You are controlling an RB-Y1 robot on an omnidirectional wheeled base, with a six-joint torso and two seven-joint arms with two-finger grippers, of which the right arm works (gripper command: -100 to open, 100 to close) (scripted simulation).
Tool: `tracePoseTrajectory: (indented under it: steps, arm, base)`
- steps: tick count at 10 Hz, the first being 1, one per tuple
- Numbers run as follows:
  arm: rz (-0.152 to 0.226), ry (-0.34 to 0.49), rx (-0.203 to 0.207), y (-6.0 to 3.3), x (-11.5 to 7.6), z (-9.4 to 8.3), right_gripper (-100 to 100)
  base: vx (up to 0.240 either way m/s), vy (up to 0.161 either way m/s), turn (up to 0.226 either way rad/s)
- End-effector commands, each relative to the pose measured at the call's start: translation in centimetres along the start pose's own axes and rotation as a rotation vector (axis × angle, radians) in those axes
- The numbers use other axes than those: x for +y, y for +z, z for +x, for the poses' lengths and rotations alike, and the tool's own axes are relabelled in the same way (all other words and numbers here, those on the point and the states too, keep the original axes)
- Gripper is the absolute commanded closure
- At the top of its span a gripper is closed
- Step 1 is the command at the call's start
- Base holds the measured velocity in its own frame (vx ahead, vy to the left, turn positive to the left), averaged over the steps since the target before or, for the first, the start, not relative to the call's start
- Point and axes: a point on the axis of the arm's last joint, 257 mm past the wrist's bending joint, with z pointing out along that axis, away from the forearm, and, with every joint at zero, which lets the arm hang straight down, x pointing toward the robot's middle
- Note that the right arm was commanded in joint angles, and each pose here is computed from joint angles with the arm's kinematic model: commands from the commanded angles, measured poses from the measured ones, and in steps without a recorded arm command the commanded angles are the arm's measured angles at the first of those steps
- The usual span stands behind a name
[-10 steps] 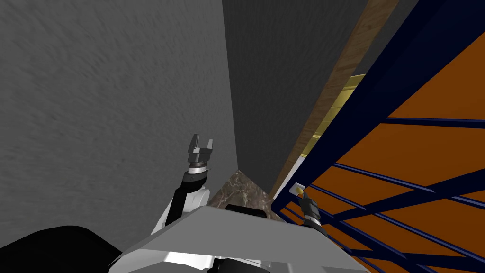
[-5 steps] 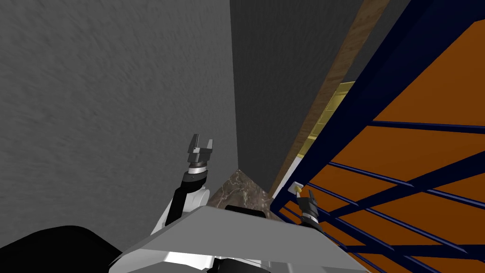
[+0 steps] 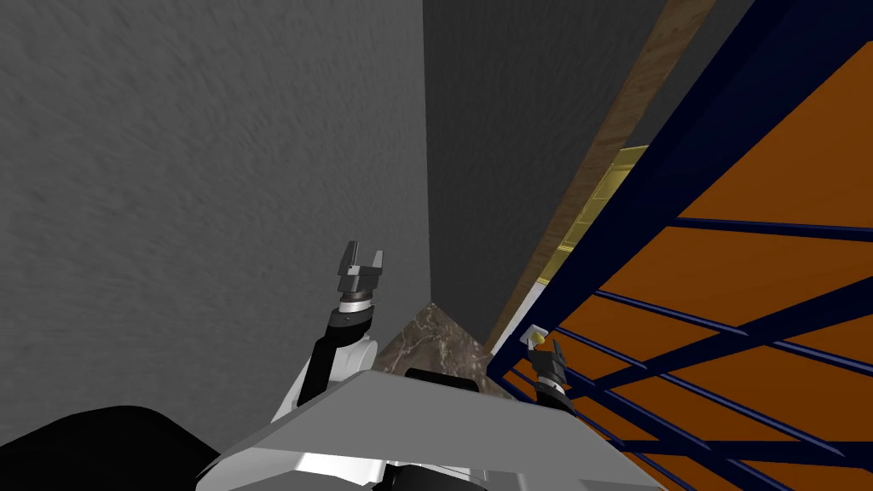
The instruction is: Pull the door open
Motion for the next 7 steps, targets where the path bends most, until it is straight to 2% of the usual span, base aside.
tracePoseTrajectory:
  steps: [1,3,4,5,6,7]
  arm:
    - [-0.001,0.036,-0.003,0.09,-0.1,0.1,-100]
    - [-0.006,0.142,-0.012,0.37,-0.5,0.6,-100]
    - [-0.006,0.156,-0.012,0.37,-0.5,0.6,-100]
    - [-0.008,0.213,-0.017,0.51,-0.7,0.9,-100]
    - [-0.008,0.217,-0.017,0.51,-0.7,0.9,-100]
    - [-0.011,0.278,-0.022,0.65,-0.9,1.2,-100]
  base:
    - [-0.051,0.002,0.013]
    - [-0.070,-0.001,0.037]
    - [-0.060,-0.007,0.014]
    - [-0.053,-0.011,0.024]
    - [-0.042,-0.002,0.017]
    - [-0.053,0.010,0.031]
